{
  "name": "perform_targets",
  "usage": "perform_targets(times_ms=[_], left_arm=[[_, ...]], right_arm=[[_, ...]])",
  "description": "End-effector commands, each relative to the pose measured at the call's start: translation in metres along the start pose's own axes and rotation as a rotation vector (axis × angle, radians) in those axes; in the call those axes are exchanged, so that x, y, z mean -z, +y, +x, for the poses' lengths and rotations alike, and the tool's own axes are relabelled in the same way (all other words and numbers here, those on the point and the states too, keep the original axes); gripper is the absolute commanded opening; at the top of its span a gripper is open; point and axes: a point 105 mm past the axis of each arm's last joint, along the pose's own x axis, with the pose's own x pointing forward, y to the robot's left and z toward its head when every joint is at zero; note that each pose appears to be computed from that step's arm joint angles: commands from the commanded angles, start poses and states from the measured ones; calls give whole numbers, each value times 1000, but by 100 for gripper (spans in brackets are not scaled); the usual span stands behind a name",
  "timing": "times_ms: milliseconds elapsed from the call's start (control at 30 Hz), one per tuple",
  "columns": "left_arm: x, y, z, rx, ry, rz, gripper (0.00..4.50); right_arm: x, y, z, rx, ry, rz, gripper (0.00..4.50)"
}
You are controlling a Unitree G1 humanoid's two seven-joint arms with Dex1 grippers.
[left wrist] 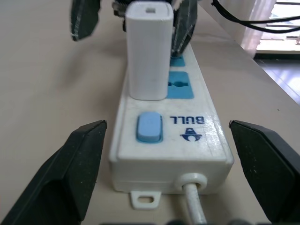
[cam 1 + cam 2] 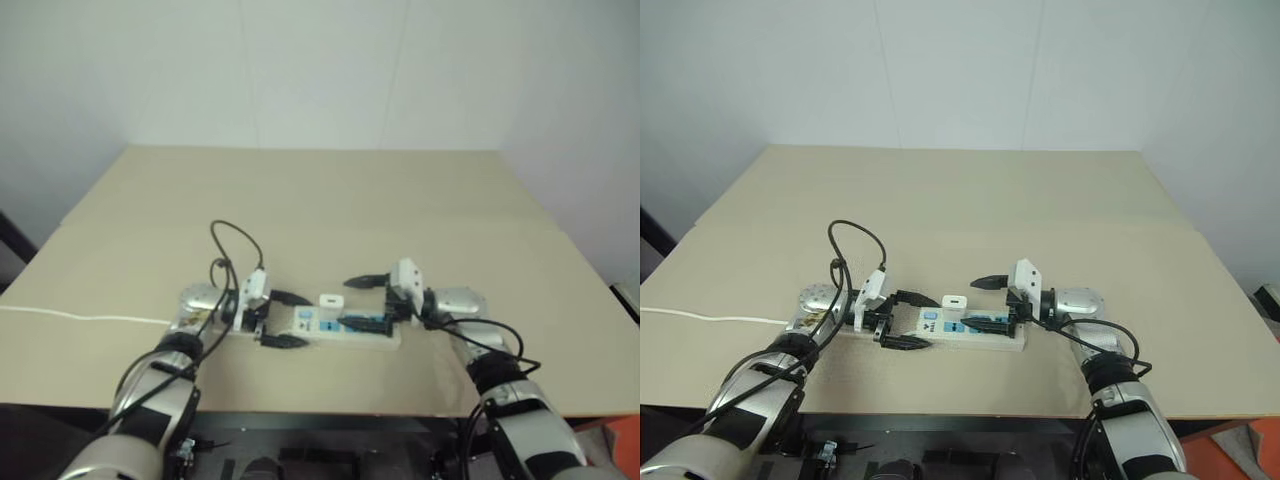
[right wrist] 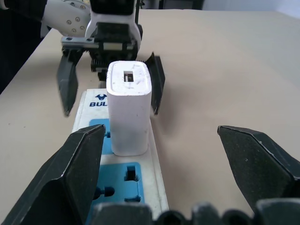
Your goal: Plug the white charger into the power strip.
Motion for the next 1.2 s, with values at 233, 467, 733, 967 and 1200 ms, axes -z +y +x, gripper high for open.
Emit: perform_targets(times_ms=[233, 467, 733, 967, 1200], left_arm=[[-48, 9, -63, -117, -9, 176, 446], [-40, -20, -114, -156, 135, 71, 446], [-36, -36, -116, -187, 120, 25, 446], [-36, -36, -110, -200, 115, 23, 446], [-35, -34, -111, -206, 124, 25, 446]], right_arm=[[-41, -7, -79, 80, 101, -77, 450], [-54, 14, -142, 127, 268, 9, 450], [-54, 40, -155, 166, 290, 68, 450], [-57, 36, -158, 243, 283, 88, 450], [-64, 41, -159, 247, 249, 63, 450]])
